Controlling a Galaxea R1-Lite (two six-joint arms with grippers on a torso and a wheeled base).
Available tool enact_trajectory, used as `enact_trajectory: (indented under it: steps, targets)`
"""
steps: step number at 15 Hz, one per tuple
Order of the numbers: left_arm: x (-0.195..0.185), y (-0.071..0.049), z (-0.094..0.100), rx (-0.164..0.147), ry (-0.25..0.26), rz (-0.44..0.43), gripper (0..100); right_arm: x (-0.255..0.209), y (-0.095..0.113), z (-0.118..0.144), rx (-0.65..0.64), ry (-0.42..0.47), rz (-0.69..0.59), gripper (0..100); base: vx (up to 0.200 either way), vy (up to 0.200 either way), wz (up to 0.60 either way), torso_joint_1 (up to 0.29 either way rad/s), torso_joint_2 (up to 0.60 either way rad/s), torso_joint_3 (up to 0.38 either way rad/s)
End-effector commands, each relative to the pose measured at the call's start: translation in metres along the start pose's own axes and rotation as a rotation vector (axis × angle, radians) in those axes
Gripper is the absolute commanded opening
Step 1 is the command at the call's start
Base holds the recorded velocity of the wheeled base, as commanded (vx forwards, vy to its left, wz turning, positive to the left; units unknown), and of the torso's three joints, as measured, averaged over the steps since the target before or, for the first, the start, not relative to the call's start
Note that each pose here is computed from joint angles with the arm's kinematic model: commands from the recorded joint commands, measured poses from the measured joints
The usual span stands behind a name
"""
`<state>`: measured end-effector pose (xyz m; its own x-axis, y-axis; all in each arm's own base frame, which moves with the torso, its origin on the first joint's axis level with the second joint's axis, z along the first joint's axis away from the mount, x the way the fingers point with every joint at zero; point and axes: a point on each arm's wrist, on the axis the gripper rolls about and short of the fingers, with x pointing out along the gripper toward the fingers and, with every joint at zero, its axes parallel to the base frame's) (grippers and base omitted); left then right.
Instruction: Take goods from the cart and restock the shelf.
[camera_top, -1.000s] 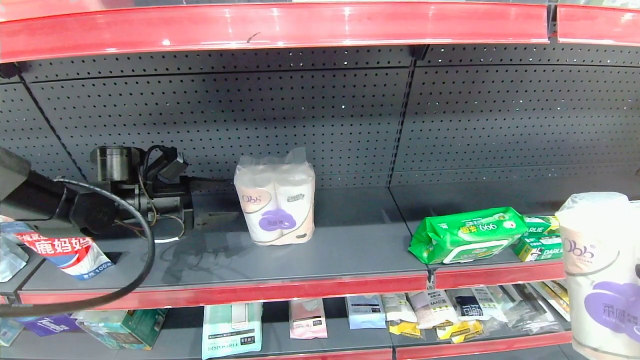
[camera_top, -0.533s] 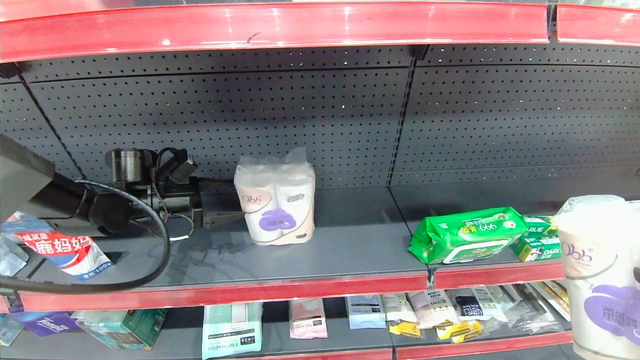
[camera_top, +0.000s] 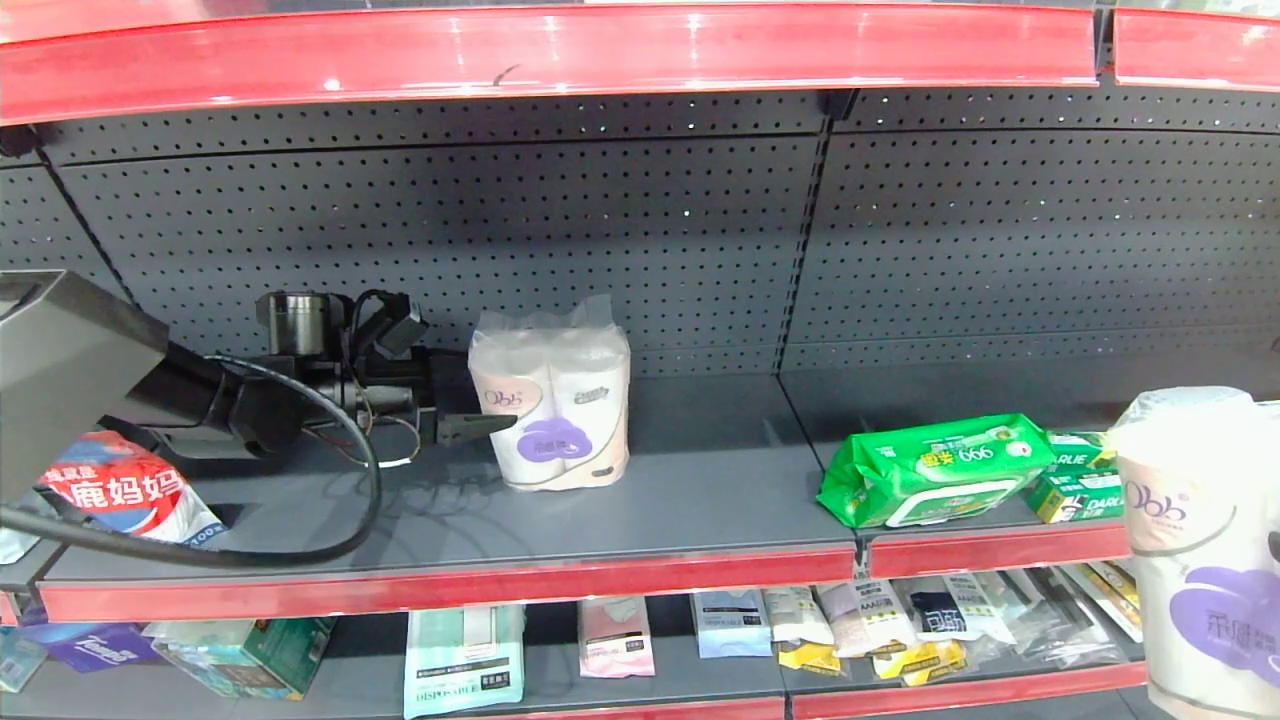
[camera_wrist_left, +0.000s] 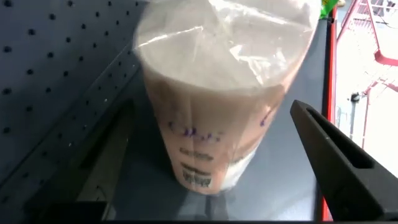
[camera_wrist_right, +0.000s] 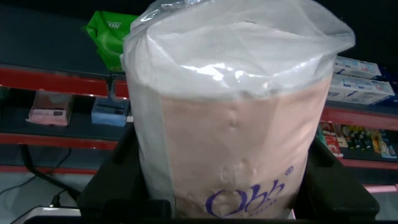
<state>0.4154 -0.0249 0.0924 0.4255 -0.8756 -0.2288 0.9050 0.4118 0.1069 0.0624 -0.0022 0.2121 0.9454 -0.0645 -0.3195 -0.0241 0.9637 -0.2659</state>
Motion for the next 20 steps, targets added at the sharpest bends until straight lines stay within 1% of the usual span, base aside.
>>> enact_trajectory:
  steps: [1, 3, 6, 7, 9, 12, 14, 15, 18, 20]
  targets:
    - [0.006, 0.002, -0.003, 0.0, 0.0, -0.007, 100, 0.001, 0.0, 0.001, -0.001, 0.004, 0.002, 0, 0.0, 0.0, 0.0, 0.0, 0.0, 0.0]
    - [0.01, 0.004, -0.004, 0.005, -0.002, -0.012, 100, 0.002, 0.0, 0.001, -0.001, 0.007, 0.003, 0, 0.0, 0.0, 0.0, 0.0, 0.0, 0.0]
    - [0.024, 0.003, -0.004, 0.009, -0.005, -0.037, 100, 0.003, 0.0, 0.001, -0.001, 0.01, 0.004, 0, 0.0, 0.0, 0.0, 0.0, 0.0, 0.0]
    - [0.029, 0.004, -0.004, 0.016, -0.007, -0.04, 100, 0.003, 0.0, 0.001, -0.001, 0.009, 0.005, 0, 0.0, 0.0, 0.0, 0.0, 0.0, 0.0]
    - [0.033, 0.005, -0.006, 0.019, -0.006, -0.044, 100, 0.003, 0.0, 0.001, -0.001, 0.009, 0.005, 0, 0.0, 0.0, 0.0, 0.0, 0.0, 0.0]
    - [0.04, 0.002, -0.006, 0.018, -0.003, -0.057, 100, 0.004, 0.0, 0.002, -0.001, 0.015, 0.007, 0, 0.0, 0.0, 0.0, 0.0, 0.0, 0.0]
    - [0.046, 0.002, -0.006, 0.025, 0.008, -0.041, 100, 0.005, 0.0, 0.002, -0.001, 0.017, 0.007, 0, 0.0, 0.0, 0.0, 0.0, 0.0, 0.0]
    - [0.05, 0.002, -0.005, 0.034, 0.013, -0.033, 100, 0.006, 0.0, 0.002, -0.001, 0.021, 0.008, 0, 0.0, 0.0, 0.0, 0.0, 0.0, 0.0]
    - [0.054, 0.005, -0.006, 0.037, 0.014, -0.028, 100, 0.006, 0.0, 0.002, -0.001, 0.021, 0.008, 0, 0.0, 0.0, 0.0, 0.0, 0.0, 0.0]
    - [0.058, 0.003, -0.006, 0.038, 0.014, -0.037, 100, 0.006, 0.0, 0.002, -0.002, 0.023, 0.009, 0, 0.0, 0.0, 0.0, 0.0, 0.0, 0.0]
